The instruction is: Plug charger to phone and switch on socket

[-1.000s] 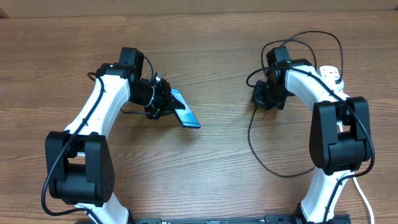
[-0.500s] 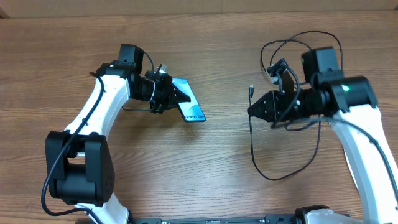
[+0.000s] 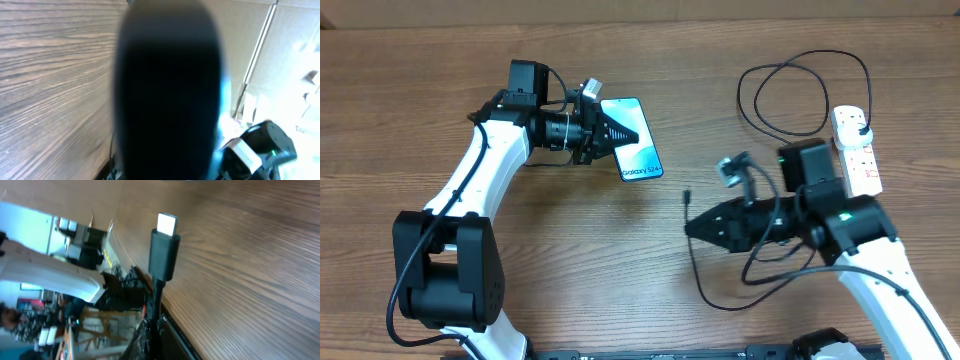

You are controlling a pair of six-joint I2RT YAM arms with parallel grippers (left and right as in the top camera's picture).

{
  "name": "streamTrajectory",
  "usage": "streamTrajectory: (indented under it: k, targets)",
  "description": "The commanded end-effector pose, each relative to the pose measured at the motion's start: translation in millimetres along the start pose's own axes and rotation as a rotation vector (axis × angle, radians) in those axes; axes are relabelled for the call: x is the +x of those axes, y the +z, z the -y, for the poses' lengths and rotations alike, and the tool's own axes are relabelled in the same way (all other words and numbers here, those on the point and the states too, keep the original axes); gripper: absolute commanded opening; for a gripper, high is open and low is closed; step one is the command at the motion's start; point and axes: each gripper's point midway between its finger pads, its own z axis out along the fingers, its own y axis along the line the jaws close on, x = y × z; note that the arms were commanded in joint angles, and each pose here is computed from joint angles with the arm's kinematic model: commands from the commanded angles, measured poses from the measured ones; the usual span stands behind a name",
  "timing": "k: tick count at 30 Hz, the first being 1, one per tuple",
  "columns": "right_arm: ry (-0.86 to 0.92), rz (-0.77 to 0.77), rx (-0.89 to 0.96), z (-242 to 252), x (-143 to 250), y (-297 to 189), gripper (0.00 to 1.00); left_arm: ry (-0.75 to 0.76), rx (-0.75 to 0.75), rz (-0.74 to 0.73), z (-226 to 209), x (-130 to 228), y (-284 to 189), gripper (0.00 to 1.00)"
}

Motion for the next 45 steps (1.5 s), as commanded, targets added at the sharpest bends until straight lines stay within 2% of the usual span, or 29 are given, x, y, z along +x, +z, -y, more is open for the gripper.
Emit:
streamTrajectory:
  k: [1, 8, 12, 20, 33, 38, 40, 43, 45]
  targets:
    - [-0.007, -0.005, 0.121, 0, -2, 21, 0.04, 0.061, 0.089, -0.045, 26, 8, -3, 0.04]
    - [-0.033, -0.038, 0.086, -19, -2, 57, 0.04, 0.210, 0.204, -0.098, 43, 20, -6, 0.04]
    - [0.058, -0.042, 0.156, -1, -3, 65, 0.04, 0.226, 0.208, -0.098, 44, 21, -6, 0.04]
    - [0.058, -0.014, 0.228, 13, -8, 65, 0.04, 0.289, 0.201, -0.089, 41, 21, -6, 0.04]
    - [-0.054, -0.042, 0.188, 6, -5, 66, 0.04, 0.306, 0.201, -0.101, 41, 25, -2, 0.04]
    - [-0.077, -0.032, 0.244, 16, -7, 64, 0.04, 0.320, 0.202, -0.113, 42, 28, 3, 0.04]
    - [-0.074, -0.035, 0.250, 17, -6, 64, 0.04, 0.328, 0.182, -0.111, 40, 28, 6, 0.04]
    - [-0.095, -0.033, 0.344, 31, -6, 60, 0.04, 0.315, 0.069, -0.082, 22, 23, 13, 0.04]
    - [-0.108, -0.038, 0.374, 33, -4, 60, 0.04, 0.333, 0.064, -0.090, 21, 25, 15, 0.04]
